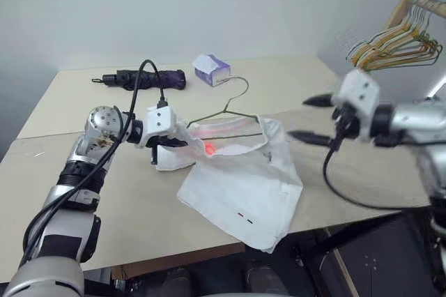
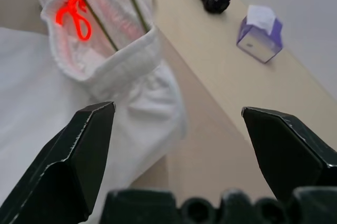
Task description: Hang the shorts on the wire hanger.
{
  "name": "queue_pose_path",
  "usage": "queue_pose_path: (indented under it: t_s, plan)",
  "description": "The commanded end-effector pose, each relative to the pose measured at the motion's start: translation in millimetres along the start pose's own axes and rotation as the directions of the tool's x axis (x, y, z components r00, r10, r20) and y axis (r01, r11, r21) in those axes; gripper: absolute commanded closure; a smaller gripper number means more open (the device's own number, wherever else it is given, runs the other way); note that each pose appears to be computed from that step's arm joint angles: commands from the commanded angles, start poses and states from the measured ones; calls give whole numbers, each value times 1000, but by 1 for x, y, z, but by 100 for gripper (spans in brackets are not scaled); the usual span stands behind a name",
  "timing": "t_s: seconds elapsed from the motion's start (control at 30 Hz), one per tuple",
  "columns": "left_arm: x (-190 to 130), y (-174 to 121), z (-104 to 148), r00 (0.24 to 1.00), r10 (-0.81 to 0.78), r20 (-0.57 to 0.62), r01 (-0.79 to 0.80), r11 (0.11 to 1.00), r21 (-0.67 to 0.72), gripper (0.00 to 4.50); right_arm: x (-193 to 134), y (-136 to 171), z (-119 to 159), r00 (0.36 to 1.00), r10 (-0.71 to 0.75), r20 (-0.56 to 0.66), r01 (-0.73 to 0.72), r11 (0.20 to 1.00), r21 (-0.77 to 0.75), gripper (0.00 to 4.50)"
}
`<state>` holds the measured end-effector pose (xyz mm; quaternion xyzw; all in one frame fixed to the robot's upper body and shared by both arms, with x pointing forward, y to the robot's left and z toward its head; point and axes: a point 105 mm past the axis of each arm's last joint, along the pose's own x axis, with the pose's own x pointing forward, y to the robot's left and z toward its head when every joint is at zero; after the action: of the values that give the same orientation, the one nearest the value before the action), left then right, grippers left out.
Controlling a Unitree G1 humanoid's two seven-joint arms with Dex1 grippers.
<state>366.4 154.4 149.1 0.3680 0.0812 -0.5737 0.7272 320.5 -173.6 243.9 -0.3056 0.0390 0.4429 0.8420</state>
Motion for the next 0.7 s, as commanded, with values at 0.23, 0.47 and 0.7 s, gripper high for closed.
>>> queue_pose_path:
  t_s: [0.23, 0.47, 0.7]
  plan:
    - [8, 12, 37, 996, -16, 86, 6, 992, 123, 450, 45, -5, -19, 963, 161, -214, -200, 965, -170, 2]
    - [18, 8, 50, 991, -51, 127, 31, 988, 154, 450, 63, 0, -24, 919, 217, -328, -280, 947, -159, 88]
    - [17, 8, 51, 990, -52, 129, 32, 987, 157, 450, 57, 4, -37, 897, 233, -377, -307, 939, -152, 342]
